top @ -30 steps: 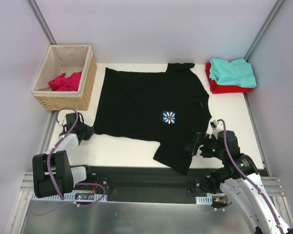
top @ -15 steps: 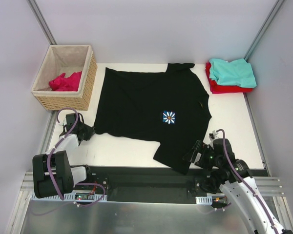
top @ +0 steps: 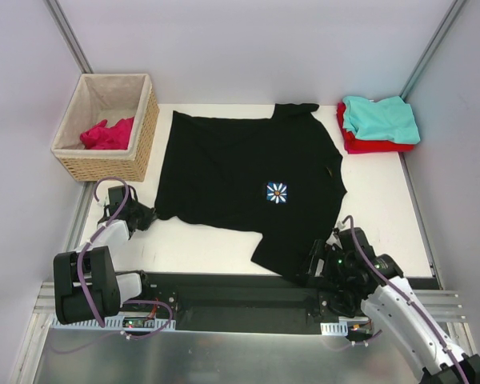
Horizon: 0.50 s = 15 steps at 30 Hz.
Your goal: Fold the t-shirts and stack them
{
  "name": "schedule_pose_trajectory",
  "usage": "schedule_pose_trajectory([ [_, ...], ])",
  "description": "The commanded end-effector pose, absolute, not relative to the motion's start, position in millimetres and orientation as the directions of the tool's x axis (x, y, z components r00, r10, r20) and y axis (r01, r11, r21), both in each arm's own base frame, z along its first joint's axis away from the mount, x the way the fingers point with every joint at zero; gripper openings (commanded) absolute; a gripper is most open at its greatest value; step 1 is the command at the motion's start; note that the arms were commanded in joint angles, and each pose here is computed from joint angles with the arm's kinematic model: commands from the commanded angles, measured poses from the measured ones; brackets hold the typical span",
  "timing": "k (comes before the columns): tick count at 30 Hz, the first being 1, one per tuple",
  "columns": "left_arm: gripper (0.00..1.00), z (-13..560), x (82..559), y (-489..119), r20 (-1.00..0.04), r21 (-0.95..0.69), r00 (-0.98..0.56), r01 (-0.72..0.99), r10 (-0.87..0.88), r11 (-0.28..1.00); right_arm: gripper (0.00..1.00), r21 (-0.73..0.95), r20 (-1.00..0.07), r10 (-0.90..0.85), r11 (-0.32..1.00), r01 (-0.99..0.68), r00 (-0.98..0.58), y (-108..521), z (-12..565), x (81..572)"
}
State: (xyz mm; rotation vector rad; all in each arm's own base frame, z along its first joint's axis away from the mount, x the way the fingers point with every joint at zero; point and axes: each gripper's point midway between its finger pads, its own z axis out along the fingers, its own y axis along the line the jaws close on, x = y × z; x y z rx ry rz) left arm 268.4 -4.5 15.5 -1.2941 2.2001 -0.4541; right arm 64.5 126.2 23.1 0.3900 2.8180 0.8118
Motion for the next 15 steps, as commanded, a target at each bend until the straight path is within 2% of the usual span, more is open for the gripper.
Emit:
schedule_pose_trajectory([
  [1, 0.0, -4.8, 243.4, -8.9, -0.216, -0.468, -0.416, -0.75, -0.883, 0.468, 0.86, 0.573, -0.119, 0.277, 0.804, 0.162, -0.954, 138.4, 27.4, 74.5],
  [5, 0.0, -6.2, 242.3, -8.1, -0.218, -0.462, -0.418, -0.752, -0.882, 0.471, 0.77, 0.564, -0.131, 0.259, 0.813, 0.143, -0.957, 143.7, 25.3, 81.3],
  [11, 0.0, -6.0, 243.6, -6.6, -0.225, -0.459, -0.419, -0.751, -0.88, 0.475, 0.53, 0.541, -0.166, 0.235, 0.834, 0.111, -0.958, 148.4, 29.4, 92.3],
  [12, 0.0, -6.3, 243.4, -6.5, -0.224, -0.458, -0.42, -0.751, -0.88, 0.475, 0.47, 0.535, -0.168, 0.235, 0.838, 0.111, -0.957, 148.0, 28.6, 93.1],
  [15, 0.0, -5.8, 243.9, -6.4, -0.225, -0.459, -0.42, -0.75, -0.879, 0.476, 0.38, 0.529, -0.169, 0.232, 0.841, 0.111, -0.958, 147.9, 26.5, 92.9],
])
